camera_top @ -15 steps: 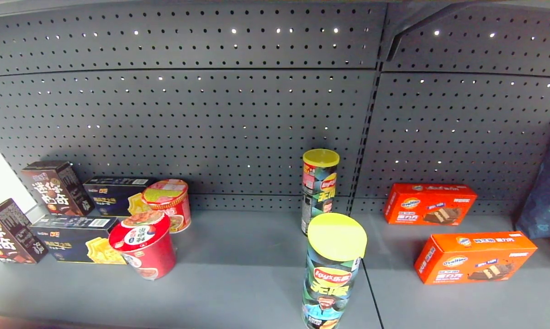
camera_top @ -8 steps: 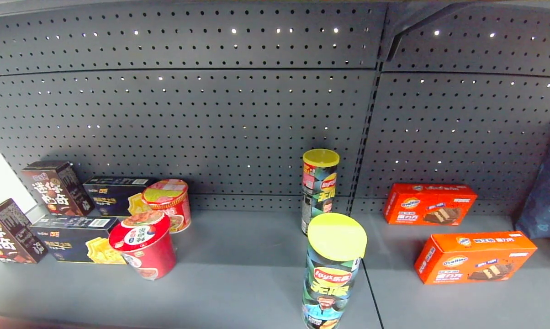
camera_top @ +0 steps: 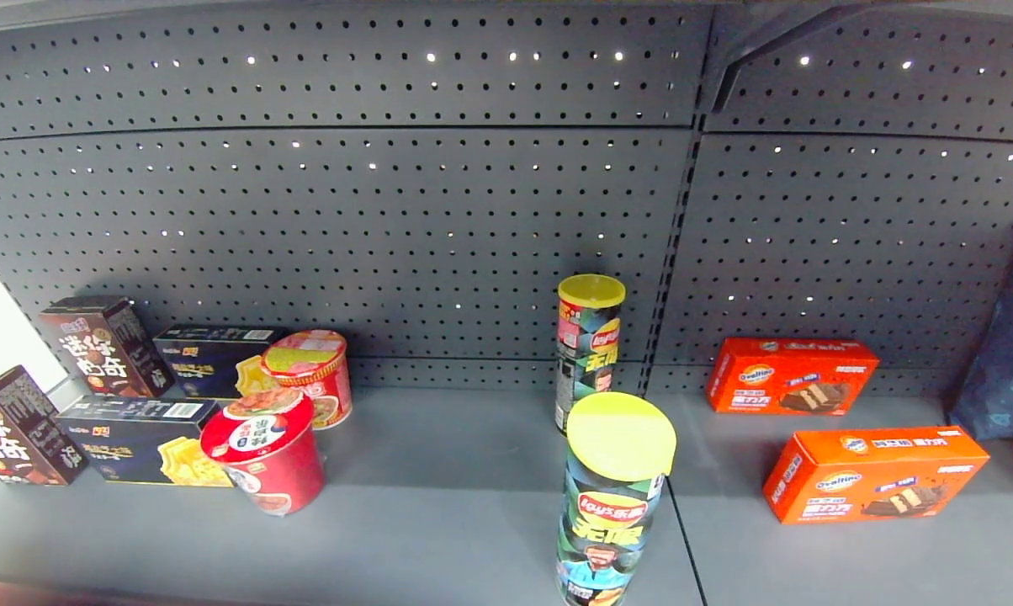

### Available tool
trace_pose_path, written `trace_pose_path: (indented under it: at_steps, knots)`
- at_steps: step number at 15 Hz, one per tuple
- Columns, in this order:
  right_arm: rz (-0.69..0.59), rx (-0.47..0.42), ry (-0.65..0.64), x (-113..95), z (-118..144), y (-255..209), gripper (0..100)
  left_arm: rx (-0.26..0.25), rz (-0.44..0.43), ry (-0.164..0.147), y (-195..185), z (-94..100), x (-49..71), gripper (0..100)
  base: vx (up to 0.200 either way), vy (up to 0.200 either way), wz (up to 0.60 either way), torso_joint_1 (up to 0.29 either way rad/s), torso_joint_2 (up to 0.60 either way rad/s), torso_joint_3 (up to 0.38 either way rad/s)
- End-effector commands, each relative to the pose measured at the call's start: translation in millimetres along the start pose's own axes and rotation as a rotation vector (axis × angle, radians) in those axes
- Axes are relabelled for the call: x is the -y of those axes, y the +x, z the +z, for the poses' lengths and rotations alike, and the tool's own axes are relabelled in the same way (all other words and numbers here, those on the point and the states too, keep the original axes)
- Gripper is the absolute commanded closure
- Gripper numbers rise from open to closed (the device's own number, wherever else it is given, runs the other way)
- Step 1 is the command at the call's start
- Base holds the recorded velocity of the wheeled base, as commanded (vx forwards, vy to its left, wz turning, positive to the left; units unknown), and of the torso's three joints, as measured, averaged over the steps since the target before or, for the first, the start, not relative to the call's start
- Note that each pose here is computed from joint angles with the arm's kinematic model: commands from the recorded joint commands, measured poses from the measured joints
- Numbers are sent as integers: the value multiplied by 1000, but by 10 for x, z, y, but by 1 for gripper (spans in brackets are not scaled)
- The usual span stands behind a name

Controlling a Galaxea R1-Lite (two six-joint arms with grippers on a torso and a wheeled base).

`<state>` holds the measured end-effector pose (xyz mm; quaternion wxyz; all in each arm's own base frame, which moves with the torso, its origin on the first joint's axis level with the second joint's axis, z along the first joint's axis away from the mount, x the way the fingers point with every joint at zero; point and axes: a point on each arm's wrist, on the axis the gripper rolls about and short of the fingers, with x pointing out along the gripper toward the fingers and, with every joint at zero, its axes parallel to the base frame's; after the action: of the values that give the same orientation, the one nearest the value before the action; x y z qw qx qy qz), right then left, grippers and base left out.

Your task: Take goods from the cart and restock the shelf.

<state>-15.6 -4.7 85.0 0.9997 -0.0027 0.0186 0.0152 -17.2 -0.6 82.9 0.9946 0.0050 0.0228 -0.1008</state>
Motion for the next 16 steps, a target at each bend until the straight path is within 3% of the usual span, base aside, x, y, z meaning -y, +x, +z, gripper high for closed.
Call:
trace_pose_path:
  at_steps: [1,5,9,12,16]
  knots:
    - [8,-5,-1,-2,2,3,0,-2,-2,-18,4,6,0,0,0,0,0,0,0,0]
    - [22,-1,-5,-5,-1,6,0,-1,-31,-30,3,6,7,0,0,0,0,0,0,0]
    - [36,17,6,-9,4,11,0,4,-61,-6,8,-8,13,0,0,0,0,0,0,0]
    - [65,15,-3,-16,1,10,0,3,-71,-1,9,-7,15,0,-200,0,0,7,4,2]
    - [61,15,-16,-15,4,9,0,4,-70,-6,8,-3,15,0,0,0,0,0,0,0]
